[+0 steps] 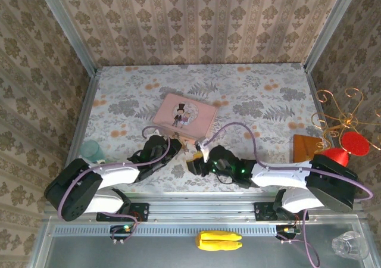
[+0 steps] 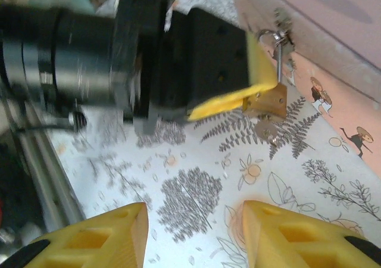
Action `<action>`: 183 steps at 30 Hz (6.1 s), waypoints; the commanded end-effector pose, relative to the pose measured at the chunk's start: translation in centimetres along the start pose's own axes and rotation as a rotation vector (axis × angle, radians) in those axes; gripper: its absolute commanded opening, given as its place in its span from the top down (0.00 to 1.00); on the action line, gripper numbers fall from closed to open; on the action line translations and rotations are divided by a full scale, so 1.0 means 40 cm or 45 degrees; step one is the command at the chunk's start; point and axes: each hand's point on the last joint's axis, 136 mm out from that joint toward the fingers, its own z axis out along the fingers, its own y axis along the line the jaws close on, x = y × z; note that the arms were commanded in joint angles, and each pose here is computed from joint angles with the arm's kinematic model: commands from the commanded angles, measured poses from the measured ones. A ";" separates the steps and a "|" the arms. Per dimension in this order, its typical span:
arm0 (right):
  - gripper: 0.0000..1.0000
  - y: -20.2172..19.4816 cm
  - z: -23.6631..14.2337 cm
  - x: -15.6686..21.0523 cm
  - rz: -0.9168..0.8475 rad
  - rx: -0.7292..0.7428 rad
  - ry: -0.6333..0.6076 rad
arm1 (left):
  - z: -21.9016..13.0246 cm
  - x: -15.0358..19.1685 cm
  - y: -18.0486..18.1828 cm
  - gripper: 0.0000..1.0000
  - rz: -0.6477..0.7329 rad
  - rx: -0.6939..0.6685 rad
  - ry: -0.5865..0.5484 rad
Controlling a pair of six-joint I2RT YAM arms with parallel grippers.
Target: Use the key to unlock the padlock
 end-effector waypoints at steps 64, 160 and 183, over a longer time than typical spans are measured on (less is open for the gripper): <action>0.81 -0.106 0.143 0.018 -0.379 0.355 -0.148 | -0.010 0.058 -0.141 1.00 0.104 0.191 0.053; 0.62 -0.151 0.228 0.085 0.459 0.365 0.364 | -0.236 -0.188 0.027 0.24 0.838 0.023 -0.272; 0.94 -0.163 0.217 0.079 0.403 0.444 0.346 | -0.201 -0.193 0.032 0.21 0.832 0.026 -0.235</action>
